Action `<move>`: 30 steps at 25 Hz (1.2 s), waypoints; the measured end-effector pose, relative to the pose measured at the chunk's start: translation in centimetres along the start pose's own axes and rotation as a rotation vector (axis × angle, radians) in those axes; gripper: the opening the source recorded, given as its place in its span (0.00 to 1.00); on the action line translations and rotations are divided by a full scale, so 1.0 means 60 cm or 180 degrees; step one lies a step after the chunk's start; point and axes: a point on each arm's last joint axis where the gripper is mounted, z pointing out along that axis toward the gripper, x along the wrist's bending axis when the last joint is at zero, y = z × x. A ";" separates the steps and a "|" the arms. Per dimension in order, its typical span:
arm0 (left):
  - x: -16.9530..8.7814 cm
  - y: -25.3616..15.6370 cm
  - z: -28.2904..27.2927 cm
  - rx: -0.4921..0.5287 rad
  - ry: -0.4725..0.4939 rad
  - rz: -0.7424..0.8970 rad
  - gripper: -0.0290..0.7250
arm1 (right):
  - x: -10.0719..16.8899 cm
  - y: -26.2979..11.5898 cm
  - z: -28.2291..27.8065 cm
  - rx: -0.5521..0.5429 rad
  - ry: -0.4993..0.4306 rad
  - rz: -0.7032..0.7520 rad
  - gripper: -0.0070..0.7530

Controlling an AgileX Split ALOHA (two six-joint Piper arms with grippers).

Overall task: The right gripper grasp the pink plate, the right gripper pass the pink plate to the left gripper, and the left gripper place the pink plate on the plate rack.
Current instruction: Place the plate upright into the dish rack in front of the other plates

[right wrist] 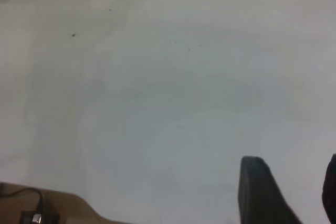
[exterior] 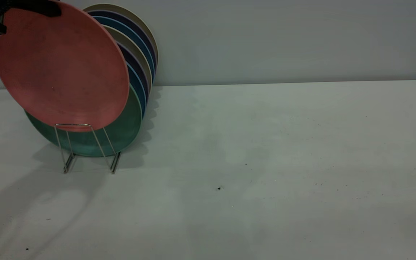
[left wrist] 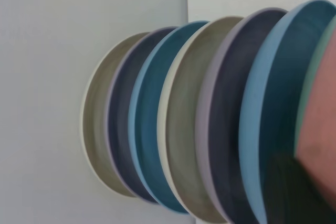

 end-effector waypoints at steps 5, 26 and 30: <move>0.004 -0.002 0.000 0.0040 0.0079 -0.0300 0.38 | 0.000 0.000 0.000 0.0000 0.0000 0.0000 0.42; 0.013 -0.010 -0.015 0.0071 0.0230 -0.1093 0.80 | 0.000 0.000 0.000 -0.0003 -0.0002 0.0000 0.42; 0.009 -0.031 -0.033 0.0075 0.0118 -0.1291 0.80 | 0.000 0.000 0.000 -0.0001 -0.0004 -0.0002 0.42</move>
